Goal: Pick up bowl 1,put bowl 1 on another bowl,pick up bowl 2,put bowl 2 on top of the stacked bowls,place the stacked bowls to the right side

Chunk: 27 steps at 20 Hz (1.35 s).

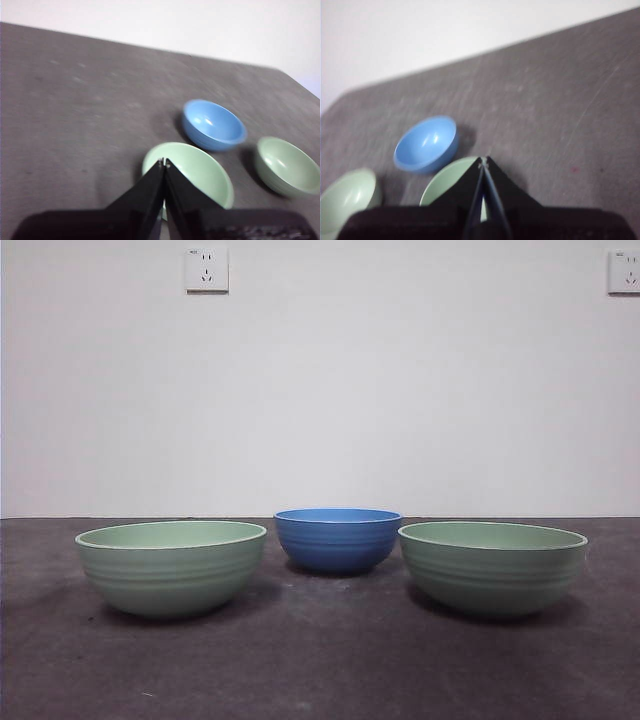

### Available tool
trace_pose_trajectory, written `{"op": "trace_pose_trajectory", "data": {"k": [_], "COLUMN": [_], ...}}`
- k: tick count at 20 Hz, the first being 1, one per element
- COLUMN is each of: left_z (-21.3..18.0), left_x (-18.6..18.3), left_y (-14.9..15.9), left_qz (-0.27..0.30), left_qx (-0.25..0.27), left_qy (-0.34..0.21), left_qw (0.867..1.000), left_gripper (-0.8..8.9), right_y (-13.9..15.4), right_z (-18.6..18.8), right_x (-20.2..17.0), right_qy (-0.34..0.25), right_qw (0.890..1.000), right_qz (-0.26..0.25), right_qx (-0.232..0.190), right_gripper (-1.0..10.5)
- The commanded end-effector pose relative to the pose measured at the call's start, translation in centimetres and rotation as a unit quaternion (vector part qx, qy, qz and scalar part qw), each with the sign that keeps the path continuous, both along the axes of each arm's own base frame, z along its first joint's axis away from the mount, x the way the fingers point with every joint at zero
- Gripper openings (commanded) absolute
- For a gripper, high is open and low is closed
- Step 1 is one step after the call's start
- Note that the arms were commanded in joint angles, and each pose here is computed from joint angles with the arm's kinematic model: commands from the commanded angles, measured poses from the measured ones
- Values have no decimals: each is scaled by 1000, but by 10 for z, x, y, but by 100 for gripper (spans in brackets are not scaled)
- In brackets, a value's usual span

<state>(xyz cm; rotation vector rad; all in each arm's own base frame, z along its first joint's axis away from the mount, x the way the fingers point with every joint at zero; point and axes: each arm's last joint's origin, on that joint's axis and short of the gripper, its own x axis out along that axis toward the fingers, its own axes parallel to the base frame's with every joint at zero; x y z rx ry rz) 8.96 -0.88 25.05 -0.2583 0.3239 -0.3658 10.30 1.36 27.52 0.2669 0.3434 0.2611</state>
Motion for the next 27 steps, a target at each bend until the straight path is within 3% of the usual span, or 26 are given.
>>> {"op": "trace_pose_trajectory", "data": {"k": [1, 6, 10, 16, 19, 22, 24, 26, 27], "left_z": [16, 40, 58, 70, 72, 71, 71, 71, 71], "left_x": [5, 14, 19, 19, 19, 19, 20, 20, 21], "left_y": [-2, -4, -6, -9, -12, -12, -12, -11, -10], "left_qz": [-56, -124, -174, -233, -244, -243, -235, -216, -208], "left_qx": [33, 51, 60, 64, 65, 66, 65, 73, 74], "left_qy": [18, 60, 78, 101, 108, 110, 115, 122, 126], "left_qw": [998, 989, 980, 965, 961, 962, 963, 966, 967], "left_gripper": [-7, -7, -7, -7, -6, 21, 186, 462, 538], "right_y": [3, 7, 11, 17, 20, 20, 20, 20, 20], "right_z": [17, 41, 54, 64, 65, 65, 64, 64, 64], "right_x": [9, 24, 34, 37, 36, 36, 36, 37, 37], "right_qy": [30, 93, 140, 190, 192, 192, 193, 197, 199], "right_qw": [997, 984, 967, 945, 941, 941, 941, 942, 943], "right_qz": [56, 136, 192, 246, 257, 258, 257, 253, 251], "right_qx": [-43, -70, -88, -98, -104, -105, -104, -98, -96], "right_gripper": [-12, -12, -12, -11, -10, 62, 207, 363, 430]}}
